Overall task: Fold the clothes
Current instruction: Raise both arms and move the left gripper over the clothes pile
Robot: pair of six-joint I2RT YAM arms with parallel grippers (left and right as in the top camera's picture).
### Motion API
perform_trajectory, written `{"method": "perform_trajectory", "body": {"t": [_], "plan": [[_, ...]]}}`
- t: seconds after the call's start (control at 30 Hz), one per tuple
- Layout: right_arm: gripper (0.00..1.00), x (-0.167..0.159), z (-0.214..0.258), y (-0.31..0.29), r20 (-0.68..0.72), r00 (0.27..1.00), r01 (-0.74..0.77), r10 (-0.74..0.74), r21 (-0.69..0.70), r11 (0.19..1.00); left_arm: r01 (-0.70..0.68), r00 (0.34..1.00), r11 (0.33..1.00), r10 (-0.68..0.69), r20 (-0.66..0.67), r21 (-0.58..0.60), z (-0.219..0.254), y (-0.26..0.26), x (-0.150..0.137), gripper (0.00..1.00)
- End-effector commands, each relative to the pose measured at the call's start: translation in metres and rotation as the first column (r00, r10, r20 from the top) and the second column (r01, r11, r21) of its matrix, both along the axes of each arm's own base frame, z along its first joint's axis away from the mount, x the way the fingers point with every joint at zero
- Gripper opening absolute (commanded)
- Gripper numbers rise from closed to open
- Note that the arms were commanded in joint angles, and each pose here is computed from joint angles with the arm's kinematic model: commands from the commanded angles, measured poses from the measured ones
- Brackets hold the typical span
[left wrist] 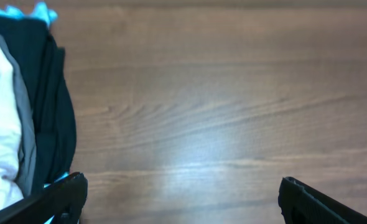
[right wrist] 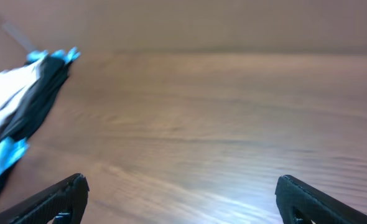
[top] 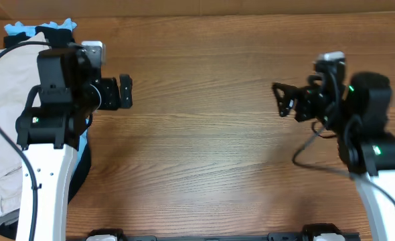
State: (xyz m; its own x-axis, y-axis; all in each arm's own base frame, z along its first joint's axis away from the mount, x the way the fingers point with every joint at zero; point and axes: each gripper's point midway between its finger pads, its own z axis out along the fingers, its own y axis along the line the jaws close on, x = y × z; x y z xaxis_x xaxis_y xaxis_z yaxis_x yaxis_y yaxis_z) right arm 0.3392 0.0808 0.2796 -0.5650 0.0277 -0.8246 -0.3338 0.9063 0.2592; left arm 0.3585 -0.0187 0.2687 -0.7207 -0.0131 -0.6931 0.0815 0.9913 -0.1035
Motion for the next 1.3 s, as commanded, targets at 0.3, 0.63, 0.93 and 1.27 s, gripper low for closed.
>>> {"method": "perform_trajectory", "body": {"t": [0.3, 0.63, 0.93, 1.27], "plan": [[1.00, 0.005, -0.026, 0.059, -0.105, 0.935, -0.305, 0.340, 0.257, 0.917, -0.140, 0.952, 0.974, 0.182, -0.247, 0.176, -0.037, 0.062, -0.047, 1.00], [1.00, 0.009, -0.029, 0.056, -0.109, 0.942, -0.284, 0.316, 0.237, 0.929, -0.565, 0.749, 0.818, 0.564, -0.348, 0.109, -0.050, 0.149, -0.096, 0.97], [1.00, 0.005, -0.036, 0.053, -0.149, 0.941, -0.263, 0.302, 0.235, 0.936, -0.616, 0.664, 0.769, 0.623, -0.414, 0.170, -0.077, 0.163, -0.105, 0.86], [1.00, 0.002, -0.040, 0.053, -0.173, 0.938, -0.255, 0.300, 0.238, 0.937, -0.595, 0.504, 0.725, 0.672, -0.543, 0.346, -0.131, 0.189, -0.110, 0.84]]}}
